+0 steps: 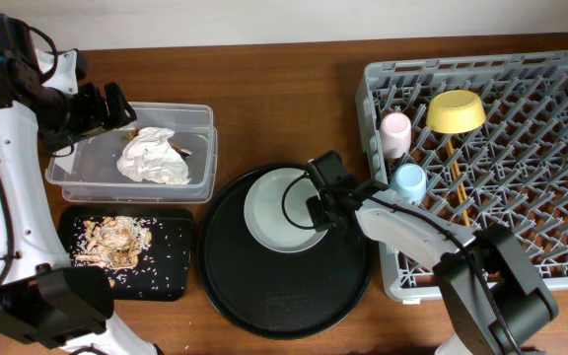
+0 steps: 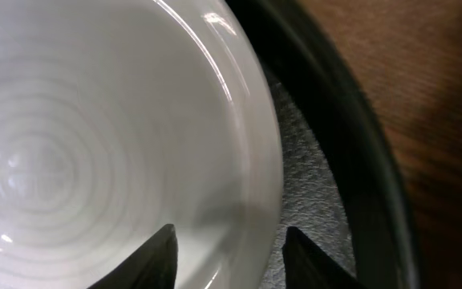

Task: Sort waste into correct bins and load items into the dishwasher rack
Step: 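Reach the right gripper to the white plate edge and grasp it, then lift the white plate and stand it upright in the rack slots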

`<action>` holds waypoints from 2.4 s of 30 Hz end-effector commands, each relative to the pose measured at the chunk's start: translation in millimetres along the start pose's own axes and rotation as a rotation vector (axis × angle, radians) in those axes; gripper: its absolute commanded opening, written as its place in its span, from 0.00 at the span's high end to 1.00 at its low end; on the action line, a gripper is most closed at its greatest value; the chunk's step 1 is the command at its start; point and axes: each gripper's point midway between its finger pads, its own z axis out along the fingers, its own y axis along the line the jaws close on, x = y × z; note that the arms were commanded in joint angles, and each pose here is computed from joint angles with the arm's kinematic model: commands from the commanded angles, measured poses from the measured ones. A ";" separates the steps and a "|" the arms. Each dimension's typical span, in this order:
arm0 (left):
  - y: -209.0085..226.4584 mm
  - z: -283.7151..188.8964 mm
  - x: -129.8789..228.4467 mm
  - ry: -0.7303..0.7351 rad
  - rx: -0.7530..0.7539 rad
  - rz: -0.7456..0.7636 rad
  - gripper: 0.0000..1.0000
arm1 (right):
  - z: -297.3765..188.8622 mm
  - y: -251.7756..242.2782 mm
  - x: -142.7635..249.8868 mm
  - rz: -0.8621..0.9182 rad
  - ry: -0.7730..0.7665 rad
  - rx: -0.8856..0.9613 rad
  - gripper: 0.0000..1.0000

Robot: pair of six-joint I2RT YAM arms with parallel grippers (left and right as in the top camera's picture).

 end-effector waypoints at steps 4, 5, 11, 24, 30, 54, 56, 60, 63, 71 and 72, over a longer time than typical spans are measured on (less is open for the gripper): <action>0.6 -2.1 -0.5 -0.006 -0.004 -0.005 0.01 | -4.7 33.5 5.9 0.013 0.040 -0.206 0.64; 0.5 -2.3 -0.5 -0.007 -0.004 -0.005 0.01 | -6.1 35.1 3.6 0.013 0.036 -0.214 0.69; 0.7 -2.3 -0.5 -0.007 -0.004 -0.006 0.01 | -1.0 18.4 -10.8 0.016 -0.030 -0.110 0.56; 0.6 -2.1 -0.5 -0.006 -0.004 -0.005 0.01 | -4.0 27.1 -28.2 0.015 -0.089 -0.155 0.96; 0.5 -2.3 -0.6 -0.007 -0.004 -0.005 0.01 | -138.5 -24.8 -113.2 -0.070 -0.488 -0.005 0.96; 0.5 -2.3 -0.6 -0.007 -0.004 -0.005 0.01 | -193.4 -292.4 -22.5 -0.144 0.008 0.929 0.78; 0.5 -2.3 -0.6 -0.007 -0.004 -0.005 0.01 | -194.8 -286.1 -35.4 -0.150 -0.043 0.935 0.73; 0.5 -2.3 -0.6 -0.007 -0.004 -0.005 0.01 | -199.0 -281.7 -50.8 -0.143 -0.113 0.948 0.52; 0.6 -2.1 -0.6 -0.007 -0.004 -0.005 0.01 | -213.0 -285.2 -72.6 -0.096 -0.235 0.985 0.37; 0.6 -2.1 -0.6 -0.007 -0.004 -0.005 0.01 | -180.8 -118.7 -142.6 -0.097 -0.634 0.306 0.01; 0.5 -2.3 -0.6 -0.007 -0.004 -0.005 0.01 | -179.7 -110.3 -142.5 -0.095 -0.635 0.287 0.01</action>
